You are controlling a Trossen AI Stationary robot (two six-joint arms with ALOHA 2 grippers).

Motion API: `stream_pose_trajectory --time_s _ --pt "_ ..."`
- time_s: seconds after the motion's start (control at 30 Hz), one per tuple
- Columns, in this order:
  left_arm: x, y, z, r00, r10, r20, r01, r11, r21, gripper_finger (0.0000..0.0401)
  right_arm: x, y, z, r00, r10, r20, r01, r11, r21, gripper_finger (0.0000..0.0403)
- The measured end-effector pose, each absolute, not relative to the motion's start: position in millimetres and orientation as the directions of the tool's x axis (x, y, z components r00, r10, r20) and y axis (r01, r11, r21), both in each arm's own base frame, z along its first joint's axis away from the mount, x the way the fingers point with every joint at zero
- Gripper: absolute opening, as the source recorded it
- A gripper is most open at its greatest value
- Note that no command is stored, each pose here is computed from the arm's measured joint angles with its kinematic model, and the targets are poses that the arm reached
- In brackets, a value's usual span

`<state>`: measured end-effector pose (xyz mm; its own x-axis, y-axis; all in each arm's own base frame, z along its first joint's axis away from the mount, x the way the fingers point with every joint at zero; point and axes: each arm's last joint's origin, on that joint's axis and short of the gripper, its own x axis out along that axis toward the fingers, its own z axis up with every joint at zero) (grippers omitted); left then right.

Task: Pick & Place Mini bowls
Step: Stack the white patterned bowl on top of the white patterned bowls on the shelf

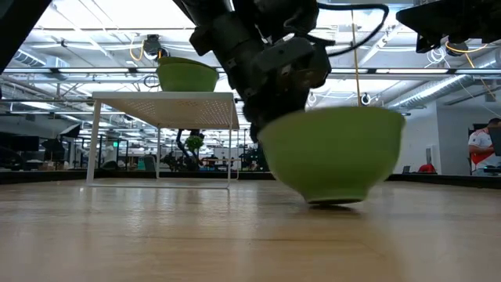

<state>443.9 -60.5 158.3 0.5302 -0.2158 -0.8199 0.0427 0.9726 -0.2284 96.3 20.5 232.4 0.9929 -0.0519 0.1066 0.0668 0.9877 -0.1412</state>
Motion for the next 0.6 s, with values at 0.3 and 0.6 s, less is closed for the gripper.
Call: stream_pose_trajectory --time_s 0.3,0.6 --pt "442.8 -66.0 157.5 0.518 -0.250 -0.818 0.048 0.963 -0.265 0.0084 96.3 20.5 232.4 0.993 -0.052 0.106 0.067 0.988 -0.142 0.0000" --pt "442.8 -66.3 157.6 0.519 -0.248 -0.818 0.081 0.967 -0.242 0.0084 96.3 20.5 232.4 0.993 -0.052 0.107 0.067 0.988 -0.141 0.0000"
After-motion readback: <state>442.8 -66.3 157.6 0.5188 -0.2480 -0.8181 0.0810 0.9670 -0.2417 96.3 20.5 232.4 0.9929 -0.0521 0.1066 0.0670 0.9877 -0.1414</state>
